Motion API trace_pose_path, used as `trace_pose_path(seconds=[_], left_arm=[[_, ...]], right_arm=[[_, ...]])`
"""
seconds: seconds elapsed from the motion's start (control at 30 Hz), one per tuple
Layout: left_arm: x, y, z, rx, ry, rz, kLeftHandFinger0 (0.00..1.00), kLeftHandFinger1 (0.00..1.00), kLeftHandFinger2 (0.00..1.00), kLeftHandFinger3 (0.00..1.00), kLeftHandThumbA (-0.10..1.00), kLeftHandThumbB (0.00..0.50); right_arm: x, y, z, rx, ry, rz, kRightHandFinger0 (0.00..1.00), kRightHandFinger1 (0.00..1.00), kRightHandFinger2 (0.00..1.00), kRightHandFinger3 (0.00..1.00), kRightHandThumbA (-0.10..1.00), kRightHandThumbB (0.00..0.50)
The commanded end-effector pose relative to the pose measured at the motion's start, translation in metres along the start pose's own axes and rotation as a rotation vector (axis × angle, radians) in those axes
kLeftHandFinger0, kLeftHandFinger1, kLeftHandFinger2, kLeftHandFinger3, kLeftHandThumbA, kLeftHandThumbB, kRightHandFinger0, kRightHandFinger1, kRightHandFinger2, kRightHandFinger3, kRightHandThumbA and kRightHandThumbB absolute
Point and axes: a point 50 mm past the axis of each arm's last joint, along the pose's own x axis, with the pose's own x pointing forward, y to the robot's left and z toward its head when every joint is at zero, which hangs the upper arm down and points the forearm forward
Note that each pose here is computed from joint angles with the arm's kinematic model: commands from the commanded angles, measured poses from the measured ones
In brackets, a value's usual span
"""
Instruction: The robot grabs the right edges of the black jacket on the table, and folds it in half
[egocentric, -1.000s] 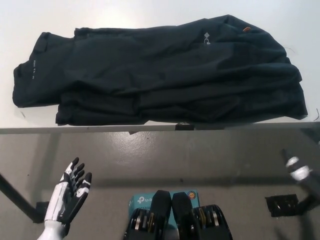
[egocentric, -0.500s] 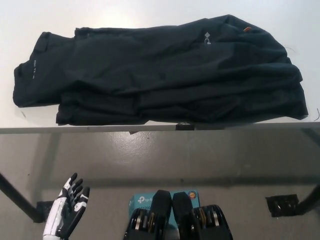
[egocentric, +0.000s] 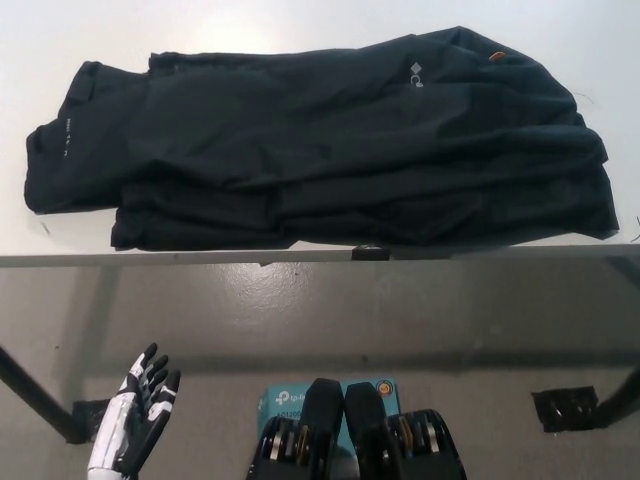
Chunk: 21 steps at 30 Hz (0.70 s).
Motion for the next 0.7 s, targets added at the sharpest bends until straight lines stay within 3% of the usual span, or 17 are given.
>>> trace_pose_path(seconds=[0.0, 0.2, 0.23, 0.33, 0.37, 0.57, 0.67], left_arm=[[0.002, 0.002, 0.015, 0.019, -0.085, -0.021, 1.0, 1.0, 1.0, 1.0, 0.71, 0.001], [0.002, 0.002, 0.015, 0.019, -0.086, -0.021, 1.0, 1.0, 1.0, 1.0, 0.71, 0.0], [-0.001, 0.004, 0.015, 0.008, -0.078, -0.017, 1.0, 1.0, 1.0, 1.0, 0.66, 0.0], [0.0, 0.005, 0.016, 0.006, -0.074, -0.012, 1.0, 1.0, 1.0, 1.0, 0.62, 0.003], [-0.002, 0.005, 0.016, 0.01, -0.08, -0.013, 1.0, 1.0, 1.0, 1.0, 0.59, 0.019], [-0.004, 0.004, 0.015, 0.007, -0.08, -0.015, 1.0, 1.0, 1.0, 1.0, 0.59, 0.019], [-0.005, 0.009, 0.015, 0.012, -0.084, -0.011, 1.0, 1.0, 1.0, 1.0, 0.61, 0.018]], right_arm=[[0.015, 0.012, 0.035, 0.091, 0.016, 0.189, 1.0, 1.0, 1.0, 1.0, 1.0, 0.233], [0.016, 0.011, 0.035, 0.095, 0.023, 0.197, 1.0, 1.0, 1.0, 1.0, 1.0, 0.233], [0.033, 0.008, 0.016, 0.134, 0.139, 0.249, 1.0, 1.0, 1.0, 1.0, 1.0, 0.301], [0.039, 0.008, 0.008, 0.147, 0.181, 0.275, 1.0, 1.0, 1.0, 1.0, 1.0, 0.323], [0.041, 0.01, 0.004, 0.115, 0.21, 0.282, 1.0, 1.0, 1.0, 1.0, 1.0, 0.359], [0.043, 0.01, 0.005, 0.094, 0.236, 0.302, 1.0, 1.0, 1.0, 1.0, 1.0, 0.372], [0.047, 0.008, 0.009, -0.016, 0.245, 0.237, 1.0, 1.0, 1.0, 1.0, 1.0, 0.402]])
